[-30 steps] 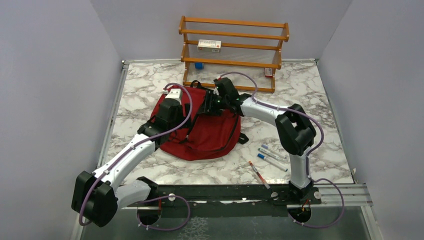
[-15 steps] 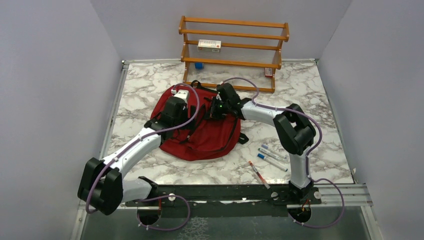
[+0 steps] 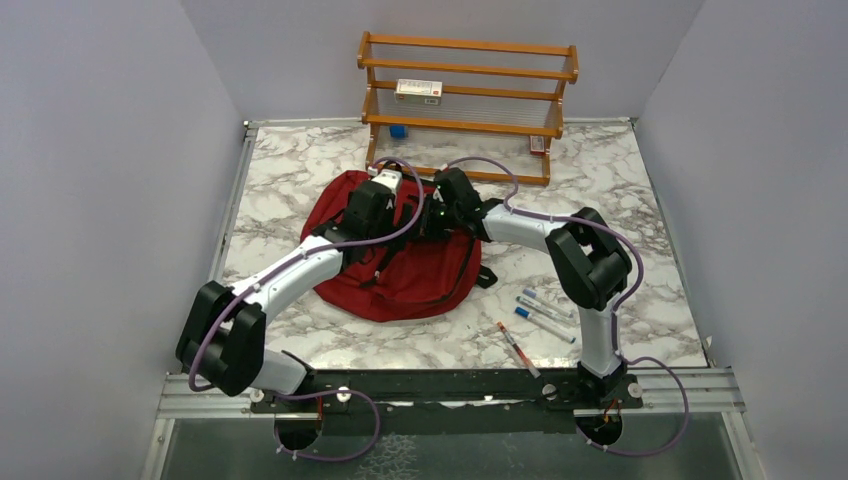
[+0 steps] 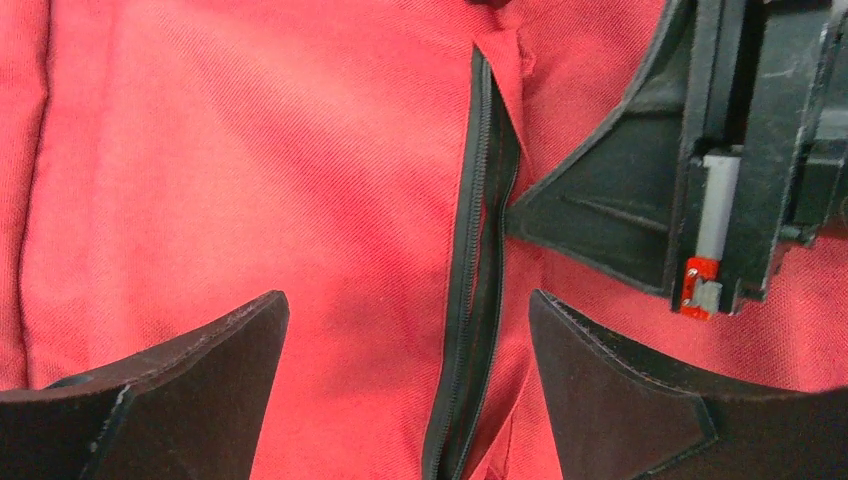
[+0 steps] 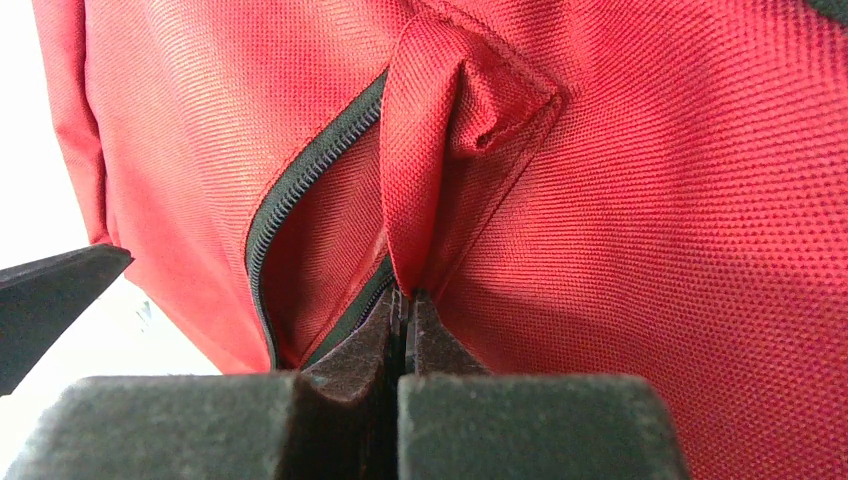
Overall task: Pack the student bag
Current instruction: Unzip the student bag at the center of the board.
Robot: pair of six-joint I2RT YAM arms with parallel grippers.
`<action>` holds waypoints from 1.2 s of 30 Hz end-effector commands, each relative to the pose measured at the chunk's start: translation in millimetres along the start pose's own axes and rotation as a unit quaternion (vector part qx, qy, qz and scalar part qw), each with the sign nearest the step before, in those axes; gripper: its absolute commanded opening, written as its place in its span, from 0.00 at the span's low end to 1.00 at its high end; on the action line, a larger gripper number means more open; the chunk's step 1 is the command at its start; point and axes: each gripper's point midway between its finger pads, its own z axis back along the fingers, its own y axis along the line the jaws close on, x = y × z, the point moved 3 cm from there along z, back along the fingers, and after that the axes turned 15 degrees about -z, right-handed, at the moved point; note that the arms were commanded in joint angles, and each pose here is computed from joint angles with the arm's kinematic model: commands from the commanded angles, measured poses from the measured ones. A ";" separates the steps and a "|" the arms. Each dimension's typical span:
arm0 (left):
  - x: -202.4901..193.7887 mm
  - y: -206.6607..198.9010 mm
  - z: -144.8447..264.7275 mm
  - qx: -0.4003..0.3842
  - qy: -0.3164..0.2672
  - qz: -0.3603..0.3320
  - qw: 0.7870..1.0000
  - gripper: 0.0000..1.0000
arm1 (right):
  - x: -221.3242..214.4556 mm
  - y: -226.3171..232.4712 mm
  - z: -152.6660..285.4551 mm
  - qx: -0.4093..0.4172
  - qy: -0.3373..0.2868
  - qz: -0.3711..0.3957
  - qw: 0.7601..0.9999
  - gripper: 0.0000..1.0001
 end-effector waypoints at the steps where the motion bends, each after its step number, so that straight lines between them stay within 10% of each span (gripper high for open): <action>1: 14.9 4.1 -7.3 0.056 -0.010 -0.030 0.998 0.90 | -2.0 0.4 0.0 0.006 0.004 -0.003 1.000 0.00; 14: 1.1 9.0 -22.6 0.170 0.042 -0.080 0.981 0.77 | -2.5 0.1 0.2 0.007 0.005 -0.003 1.000 0.00; 36: 25.1 11.7 -4.7 0.159 0.023 -0.100 0.982 0.21 | 1.4 4.9 -2.0 0.015 0.003 0.007 1.000 0.00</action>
